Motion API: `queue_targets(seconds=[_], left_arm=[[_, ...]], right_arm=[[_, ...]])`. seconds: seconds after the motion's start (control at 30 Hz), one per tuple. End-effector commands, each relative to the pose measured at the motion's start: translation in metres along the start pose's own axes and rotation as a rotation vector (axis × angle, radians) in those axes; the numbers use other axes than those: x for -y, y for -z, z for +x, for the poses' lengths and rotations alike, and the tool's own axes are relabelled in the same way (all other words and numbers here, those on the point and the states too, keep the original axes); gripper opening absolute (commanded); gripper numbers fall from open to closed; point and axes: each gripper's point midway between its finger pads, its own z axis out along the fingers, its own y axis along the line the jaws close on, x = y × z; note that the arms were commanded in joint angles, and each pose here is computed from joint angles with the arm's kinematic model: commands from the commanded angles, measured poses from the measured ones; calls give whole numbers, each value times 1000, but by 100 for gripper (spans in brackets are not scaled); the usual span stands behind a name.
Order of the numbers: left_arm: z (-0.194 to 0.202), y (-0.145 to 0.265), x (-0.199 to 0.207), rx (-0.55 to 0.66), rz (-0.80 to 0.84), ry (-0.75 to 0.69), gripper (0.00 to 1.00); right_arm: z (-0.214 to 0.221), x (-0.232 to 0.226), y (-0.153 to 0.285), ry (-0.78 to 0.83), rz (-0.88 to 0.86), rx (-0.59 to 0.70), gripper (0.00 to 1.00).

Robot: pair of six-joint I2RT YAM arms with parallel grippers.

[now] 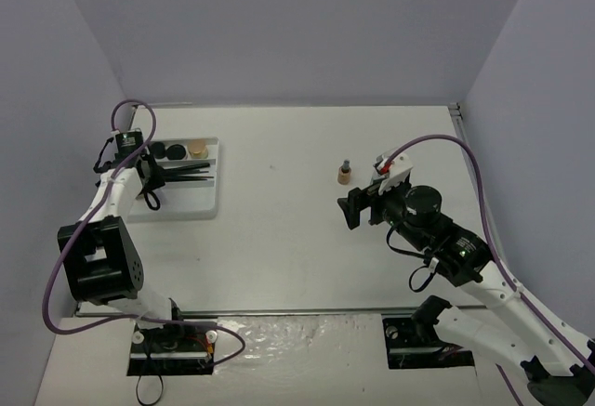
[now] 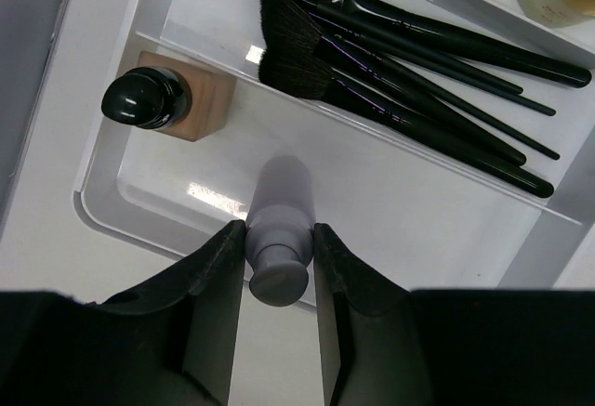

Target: Organize the makeup

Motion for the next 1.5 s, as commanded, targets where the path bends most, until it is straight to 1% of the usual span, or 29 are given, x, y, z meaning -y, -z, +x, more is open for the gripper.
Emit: queue_targets(seconds=[0.0, 0.3, 0.47, 0.5, 0.53, 0.63, 0.77, 0.9, 0.97, 1.1, 1.23, 1.3, 1.43, 1.47], left_arm=[[-55, 12, 10, 150, 36, 32, 0], [-60, 5, 13, 153, 48, 31, 0], [-59, -4, 15, 128, 49, 26, 0], [-58, -6, 15, 123, 48, 24, 1], [-57, -8, 15, 116, 46, 23, 4], [-55, -12, 16, 102, 48, 22, 6], [-53, -15, 17, 91, 48, 26, 16], [-55, -15, 17, 87, 47, 23, 34], [-55, -13, 17, 84, 46, 24, 45], [-64, -1, 17, 116, 53, 25, 60], [-71, 10, 17, 131, 57, 20, 66], [-76, 20, 20, 144, 71, 20, 68], [-88, 51, 37, 184, 145, 11, 71], [-93, 63, 47, 202, 178, -5, 72]], right_arm=[[-25, 1, 1, -11, 1, 99, 100], [-24, 0, 0, -15, 0, 95, 100], [-24, -1, 0, -16, -3, 94, 100], [-24, 0, 0, -16, -3, 94, 100], [-24, 0, 0, -16, -2, 93, 100], [-23, 0, 0, -18, 0, 94, 100], [-24, 0, 1, -21, 1, 96, 100], [-24, 0, 1, -20, 3, 97, 100], [-25, 1, 1, -22, 5, 100, 100], [-28, 1, 1, -23, 5, 104, 100], [-29, -1, 1, -22, -1, 102, 100], [-29, -1, 1, -24, 0, 104, 100], [-28, 1, -1, -34, 12, 98, 100], [-27, 1, -3, -34, 17, 91, 100]])
